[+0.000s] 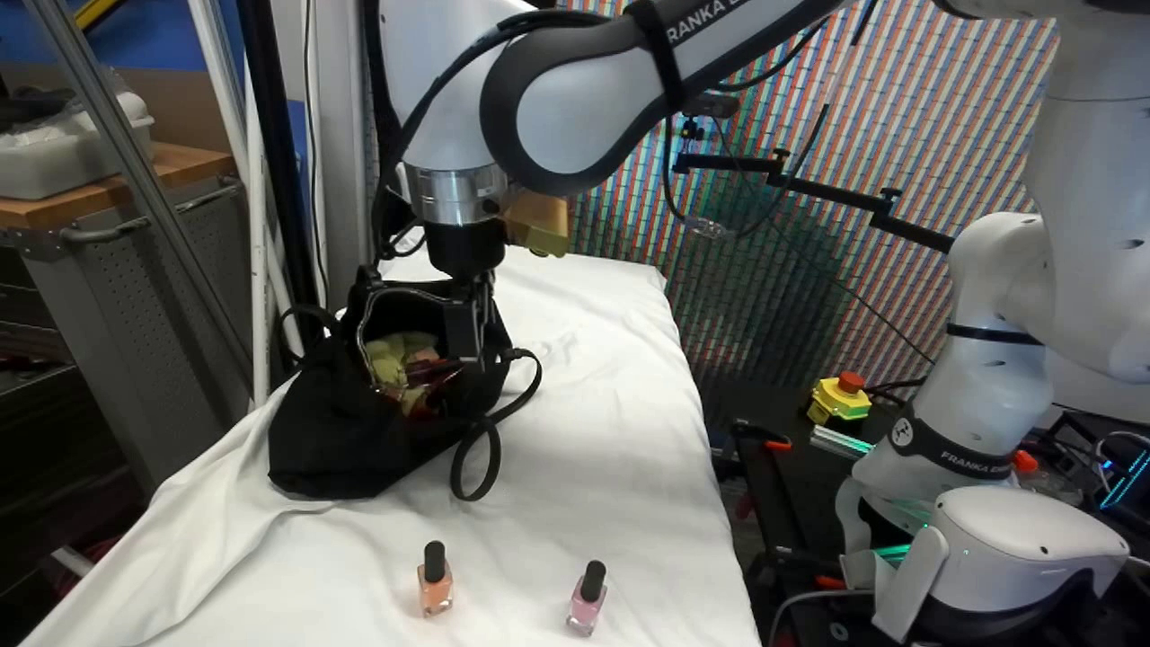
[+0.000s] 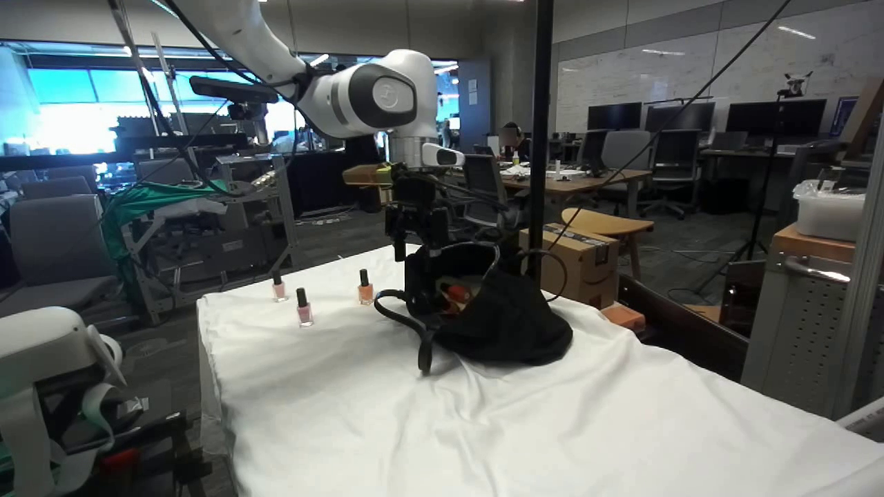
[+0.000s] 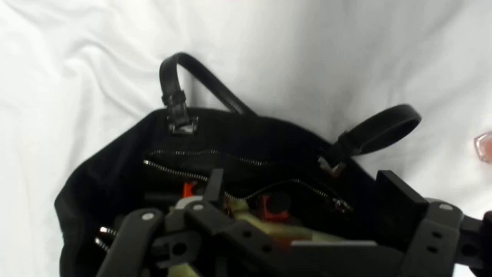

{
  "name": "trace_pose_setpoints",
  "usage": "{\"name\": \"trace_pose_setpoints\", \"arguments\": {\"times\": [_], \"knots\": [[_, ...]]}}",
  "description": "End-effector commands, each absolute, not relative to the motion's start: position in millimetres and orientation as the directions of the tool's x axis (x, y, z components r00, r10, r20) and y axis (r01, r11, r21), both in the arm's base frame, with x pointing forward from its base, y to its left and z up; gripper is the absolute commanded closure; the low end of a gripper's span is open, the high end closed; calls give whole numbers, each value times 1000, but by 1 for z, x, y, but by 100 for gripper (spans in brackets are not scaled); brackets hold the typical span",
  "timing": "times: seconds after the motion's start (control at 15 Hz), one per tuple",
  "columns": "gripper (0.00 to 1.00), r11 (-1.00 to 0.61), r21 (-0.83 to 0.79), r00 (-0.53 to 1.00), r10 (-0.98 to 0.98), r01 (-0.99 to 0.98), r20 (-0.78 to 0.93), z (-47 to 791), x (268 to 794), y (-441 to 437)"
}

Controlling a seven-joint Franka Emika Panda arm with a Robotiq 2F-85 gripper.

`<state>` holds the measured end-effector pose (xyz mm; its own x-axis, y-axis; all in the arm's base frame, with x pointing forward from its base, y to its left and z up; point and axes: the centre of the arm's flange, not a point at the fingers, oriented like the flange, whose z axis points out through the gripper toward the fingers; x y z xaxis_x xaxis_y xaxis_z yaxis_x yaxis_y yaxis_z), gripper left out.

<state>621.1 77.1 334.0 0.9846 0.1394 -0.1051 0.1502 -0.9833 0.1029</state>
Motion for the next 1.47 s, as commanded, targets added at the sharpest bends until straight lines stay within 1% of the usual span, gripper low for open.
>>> {"name": "trace_pose_setpoints", "arguments": {"times": [0.0, 0.33, 0.67, 1.0, 1.4], "knots": [[0, -988, 51, 979, 140, 148, -145, 341, 560, 81], [0, -987, -6, 970, 161, 162, -183, 312, 518, 107], [0, -973, -65, 951, 232, 223, -206, 280, 495, 155], [0, -959, -107, 941, 279, 262, -194, 279, 487, 188], [0, -938, -176, 929, 327, 298, -172, 272, 484, 204]]}}
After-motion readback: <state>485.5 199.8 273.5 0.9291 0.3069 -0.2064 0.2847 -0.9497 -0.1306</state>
